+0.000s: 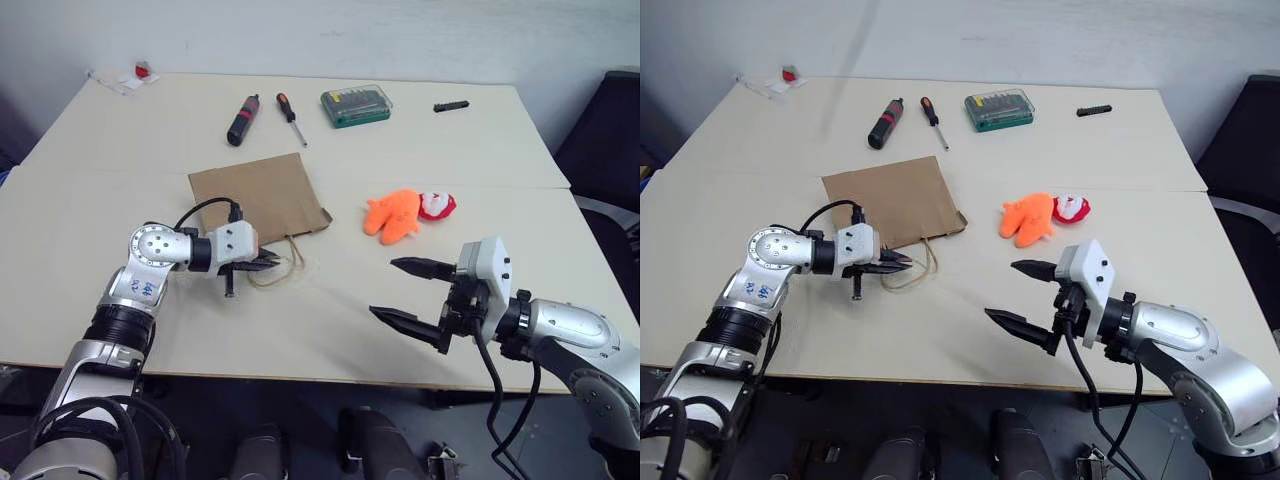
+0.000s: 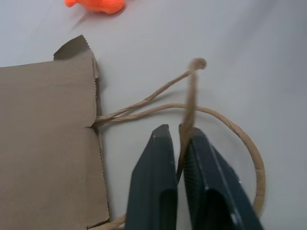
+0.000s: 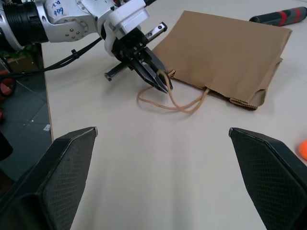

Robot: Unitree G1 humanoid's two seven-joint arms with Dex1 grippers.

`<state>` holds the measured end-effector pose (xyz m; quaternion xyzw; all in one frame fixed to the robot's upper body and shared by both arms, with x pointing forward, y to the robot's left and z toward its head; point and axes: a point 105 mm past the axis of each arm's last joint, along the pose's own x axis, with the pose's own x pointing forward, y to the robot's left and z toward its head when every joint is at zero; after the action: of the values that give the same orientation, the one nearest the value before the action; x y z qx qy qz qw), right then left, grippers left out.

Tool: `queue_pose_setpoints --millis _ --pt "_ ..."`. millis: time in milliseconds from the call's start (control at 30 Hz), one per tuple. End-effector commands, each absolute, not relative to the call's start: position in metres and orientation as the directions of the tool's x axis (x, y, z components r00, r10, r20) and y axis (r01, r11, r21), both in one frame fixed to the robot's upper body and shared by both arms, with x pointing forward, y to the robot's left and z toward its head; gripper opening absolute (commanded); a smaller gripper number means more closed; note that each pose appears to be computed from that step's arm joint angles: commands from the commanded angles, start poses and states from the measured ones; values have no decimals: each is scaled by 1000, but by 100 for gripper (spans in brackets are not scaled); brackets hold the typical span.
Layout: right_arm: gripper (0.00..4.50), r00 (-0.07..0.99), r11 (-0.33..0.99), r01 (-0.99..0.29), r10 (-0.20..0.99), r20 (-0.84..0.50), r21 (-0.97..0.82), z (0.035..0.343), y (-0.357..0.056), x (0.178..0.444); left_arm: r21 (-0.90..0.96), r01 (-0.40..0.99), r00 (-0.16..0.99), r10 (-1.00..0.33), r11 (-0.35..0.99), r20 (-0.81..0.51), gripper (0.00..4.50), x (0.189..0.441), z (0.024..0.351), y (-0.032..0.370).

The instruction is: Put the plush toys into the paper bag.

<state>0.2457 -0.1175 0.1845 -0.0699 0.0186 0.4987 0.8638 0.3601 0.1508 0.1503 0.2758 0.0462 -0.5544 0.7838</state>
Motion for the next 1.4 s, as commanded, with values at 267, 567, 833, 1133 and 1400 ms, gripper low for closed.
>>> queue_pose_setpoints --millis 267,567,833,1133,1400 --pt "231 509 505 -852 861 1 -137 196 -82 284 5 933 360 -932 360 37 0 344 252 135" --pt "3 516 516 -844 856 42 -143 195 -23 347 -57 924 382 -913 377 145 0 331 267 122" --pt "3 490 472 -867 865 -108 -159 148 15 369 -82 930 367 -907 358 208 0 317 278 116" --pt "3 312 181 -929 855 -415 -324 111 27 364 -86 957 289 -928 276 237 0 305 289 103" --pt "3 216 177 -972 930 -298 -152 143 48 370 -47 978 208 -968 204 139 0 289 272 88"
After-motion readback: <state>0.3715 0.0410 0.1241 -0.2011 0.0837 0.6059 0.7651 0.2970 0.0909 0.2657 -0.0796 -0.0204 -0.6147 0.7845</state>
